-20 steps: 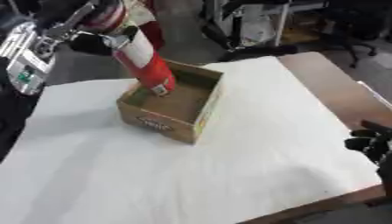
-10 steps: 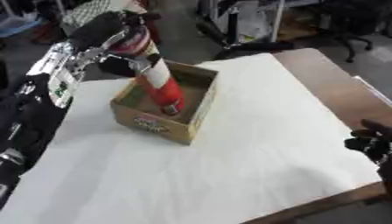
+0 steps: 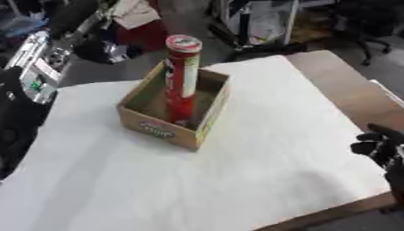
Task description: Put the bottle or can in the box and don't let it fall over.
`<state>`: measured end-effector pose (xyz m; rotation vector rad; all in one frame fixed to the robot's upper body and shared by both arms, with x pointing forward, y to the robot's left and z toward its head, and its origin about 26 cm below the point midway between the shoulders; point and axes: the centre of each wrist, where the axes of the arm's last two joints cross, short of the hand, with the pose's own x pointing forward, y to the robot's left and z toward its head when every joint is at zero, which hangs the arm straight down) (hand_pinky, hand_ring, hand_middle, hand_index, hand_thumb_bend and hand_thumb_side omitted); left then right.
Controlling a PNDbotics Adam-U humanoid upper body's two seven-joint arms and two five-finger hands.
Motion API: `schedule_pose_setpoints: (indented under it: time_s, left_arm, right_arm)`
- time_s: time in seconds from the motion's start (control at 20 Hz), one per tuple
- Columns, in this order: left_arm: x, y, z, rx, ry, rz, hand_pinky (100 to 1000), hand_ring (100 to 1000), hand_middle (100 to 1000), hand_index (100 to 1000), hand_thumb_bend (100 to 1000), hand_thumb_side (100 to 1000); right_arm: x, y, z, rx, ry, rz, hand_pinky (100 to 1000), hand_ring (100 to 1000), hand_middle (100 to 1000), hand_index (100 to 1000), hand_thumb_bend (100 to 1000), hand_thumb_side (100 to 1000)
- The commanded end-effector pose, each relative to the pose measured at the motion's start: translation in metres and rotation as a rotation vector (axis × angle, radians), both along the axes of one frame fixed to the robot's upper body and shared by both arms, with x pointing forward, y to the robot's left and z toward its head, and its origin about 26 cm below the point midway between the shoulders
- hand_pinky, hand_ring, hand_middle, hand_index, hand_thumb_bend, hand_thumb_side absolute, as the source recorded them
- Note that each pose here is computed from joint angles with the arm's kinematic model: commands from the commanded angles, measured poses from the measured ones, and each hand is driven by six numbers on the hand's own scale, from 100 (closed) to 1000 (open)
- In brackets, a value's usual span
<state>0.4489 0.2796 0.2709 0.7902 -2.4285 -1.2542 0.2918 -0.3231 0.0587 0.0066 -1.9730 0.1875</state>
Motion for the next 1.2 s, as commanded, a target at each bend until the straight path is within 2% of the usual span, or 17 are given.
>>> schedule_pose_setpoints:
  time_s: [0.05,0.2,0.35,0.4,0.55,0.65,0.8,1.2]
  left_arm:
    - [-0.032,0.021,0.021,-0.199,-0.025,-0.045,977,926,941,1000,565,1000]
    - [-0.066,0.031,-0.006,-0.397,0.061,-0.073,958,894,915,1000,512,1000]
    - [-0.102,0.037,-0.057,-0.542,0.204,-0.062,943,872,902,1000,452,1000]
    - [-0.113,0.04,-0.075,-0.58,0.252,-0.039,935,863,896,1000,442,1000]
    - [-0.142,0.048,-0.132,-0.73,0.387,0.084,913,835,876,1000,487,1000]
    - [-0.158,0.047,-0.161,-0.837,0.453,0.147,901,821,864,1000,519,1000]
    - [-0.168,0.043,-0.185,-0.934,0.522,0.185,884,797,845,1000,537,1000]
    - [-0.166,0.028,-0.211,-1.018,0.688,0.137,867,772,823,1000,551,1000]
  right_arm:
    - [-0.001,-0.006,0.009,-0.021,-0.025,-0.021,729,659,642,818,100,843]
    - [-0.002,-0.007,0.009,-0.024,-0.026,-0.029,729,659,642,818,100,843]
    - [-0.003,-0.009,0.009,-0.022,-0.029,-0.04,728,659,642,818,100,842]
    - [-0.003,-0.009,0.009,-0.021,-0.029,-0.044,728,661,641,818,100,842]
    - [-0.004,-0.011,0.008,-0.019,-0.03,-0.055,727,665,641,817,100,843]
    - [-0.006,-0.013,0.007,-0.019,-0.026,-0.064,727,666,641,817,100,843]
    - [-0.008,-0.015,0.003,-0.021,-0.015,-0.077,726,668,642,817,100,845]
    - [-0.008,-0.013,0.001,-0.025,-0.005,-0.059,728,661,642,817,100,844]
